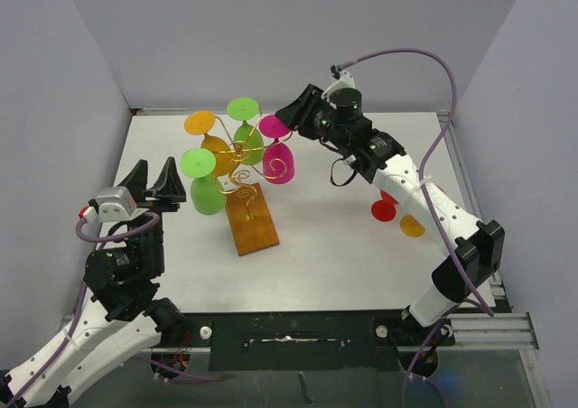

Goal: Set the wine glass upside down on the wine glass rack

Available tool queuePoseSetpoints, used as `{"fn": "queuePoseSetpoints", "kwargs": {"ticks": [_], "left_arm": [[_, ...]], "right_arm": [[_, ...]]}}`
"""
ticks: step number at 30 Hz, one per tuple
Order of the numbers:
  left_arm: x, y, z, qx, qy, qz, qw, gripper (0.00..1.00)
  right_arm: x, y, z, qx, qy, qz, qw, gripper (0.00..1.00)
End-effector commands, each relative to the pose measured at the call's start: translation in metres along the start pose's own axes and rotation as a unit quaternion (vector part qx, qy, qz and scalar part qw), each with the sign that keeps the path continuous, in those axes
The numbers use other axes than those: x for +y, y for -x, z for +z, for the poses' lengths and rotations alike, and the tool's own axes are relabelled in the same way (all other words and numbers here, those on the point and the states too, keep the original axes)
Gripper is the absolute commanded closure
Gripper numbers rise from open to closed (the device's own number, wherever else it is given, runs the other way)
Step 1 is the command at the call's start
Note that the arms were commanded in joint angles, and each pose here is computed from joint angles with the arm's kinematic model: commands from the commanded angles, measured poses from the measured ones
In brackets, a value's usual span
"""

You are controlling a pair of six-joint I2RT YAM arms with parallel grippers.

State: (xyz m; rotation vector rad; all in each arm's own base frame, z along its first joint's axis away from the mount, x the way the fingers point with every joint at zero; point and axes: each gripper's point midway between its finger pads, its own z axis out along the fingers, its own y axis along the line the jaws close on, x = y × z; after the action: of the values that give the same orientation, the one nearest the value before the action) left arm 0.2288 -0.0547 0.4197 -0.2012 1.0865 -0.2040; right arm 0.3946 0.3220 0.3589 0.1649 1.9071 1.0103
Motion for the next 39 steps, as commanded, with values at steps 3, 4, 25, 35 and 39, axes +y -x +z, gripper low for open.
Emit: {"fn": "queuePoseSetpoints", "kwargs": {"ticks": [3,4,25,35,39], "left_arm": [[0.000,0.016,0.001,-0.016,-0.003,-0.013,1.000,0.44],[-0.001,0.016,0.001,-0.015,-0.004,-0.013,1.000,0.44],[-0.053,0.031,-0.006,0.078,-0.150,-0.028,0.985,0.33],[-0.065,0.024,-0.022,0.108,-0.199,-0.038,0.973,0.32],[-0.070,0.022,-0.021,0.113,-0.203,-0.048,0.971,0.32]], "right_arm": [[0.027,0.037,-0.013,-0.045,0.037,-0.025,0.998,0.48],[0.028,0.040,-0.016,-0.049,0.041,-0.029,0.998,0.44],[-0.153,0.029,-0.182,-0.077,-0.271,-0.154,0.947,0.35],[-0.217,-0.012,-0.184,0.009,-0.344,-0.166,0.924,0.41],[-0.227,-0.012,-0.176,0.019,-0.347,-0.174,0.921,0.44]]}}
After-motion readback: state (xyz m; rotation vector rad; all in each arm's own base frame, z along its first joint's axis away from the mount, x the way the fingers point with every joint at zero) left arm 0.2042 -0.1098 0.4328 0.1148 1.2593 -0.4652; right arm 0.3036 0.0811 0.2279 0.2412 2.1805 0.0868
